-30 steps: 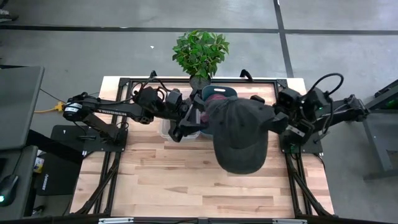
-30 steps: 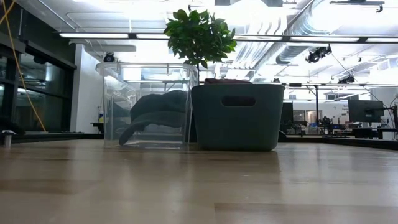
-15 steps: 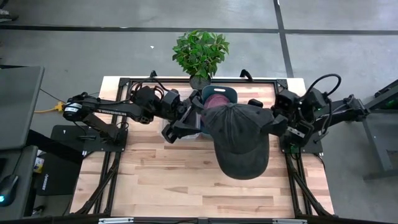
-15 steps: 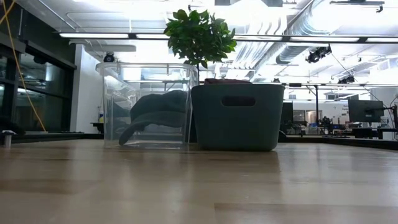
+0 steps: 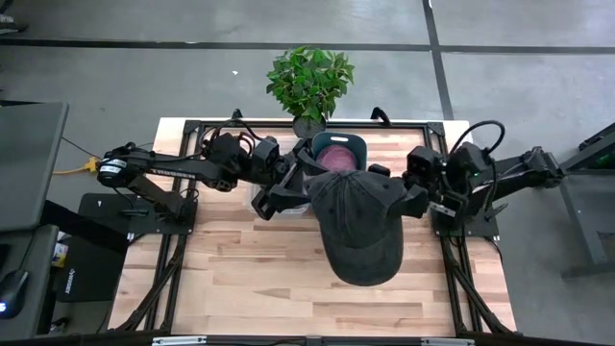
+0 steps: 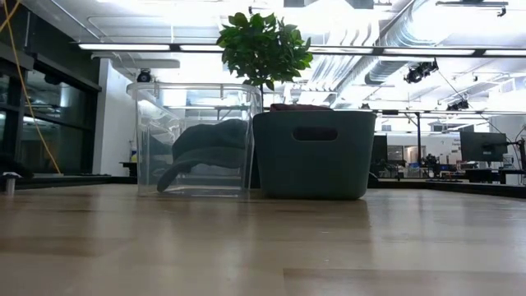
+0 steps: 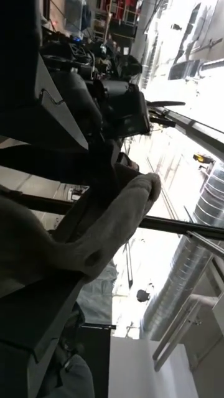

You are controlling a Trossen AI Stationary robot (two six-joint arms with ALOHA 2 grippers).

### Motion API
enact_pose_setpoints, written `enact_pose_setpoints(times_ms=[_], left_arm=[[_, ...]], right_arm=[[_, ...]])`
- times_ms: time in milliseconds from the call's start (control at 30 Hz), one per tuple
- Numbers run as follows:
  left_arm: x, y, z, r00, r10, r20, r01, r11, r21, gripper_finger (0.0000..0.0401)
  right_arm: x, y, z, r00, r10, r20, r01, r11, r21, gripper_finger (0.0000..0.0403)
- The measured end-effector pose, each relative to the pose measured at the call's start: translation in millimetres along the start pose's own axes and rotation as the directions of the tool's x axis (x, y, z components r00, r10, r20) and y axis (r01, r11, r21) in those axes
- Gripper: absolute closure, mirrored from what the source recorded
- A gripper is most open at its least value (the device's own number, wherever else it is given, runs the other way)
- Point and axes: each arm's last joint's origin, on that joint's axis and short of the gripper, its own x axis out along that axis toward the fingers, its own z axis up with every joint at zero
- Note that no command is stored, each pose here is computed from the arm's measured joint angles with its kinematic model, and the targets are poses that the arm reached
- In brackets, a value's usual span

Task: Pick & Place hat
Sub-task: Put the black cap into the blue bin

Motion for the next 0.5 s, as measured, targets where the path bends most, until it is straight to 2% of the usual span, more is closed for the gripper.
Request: enact_pose_setpoints(times_ms=[233, 500], left_arm=[[0, -2, -1, 0.997, -0.064, -0.031, 0.062, 0.997, -0.044, 0.0090], [0, -4, -2, 0.988, -0.140, -0.057, 0.133, 0.985, -0.114, 0.0090]], right_arm=[[0, -11, 3, 1.000, 0.013, 0.011, -0.013, 1.000, 0.006, 0.0399], [-8, -7, 16, 0.999, 0.018, 0.037, -0.017, 1.000, -0.018, 0.0399]])
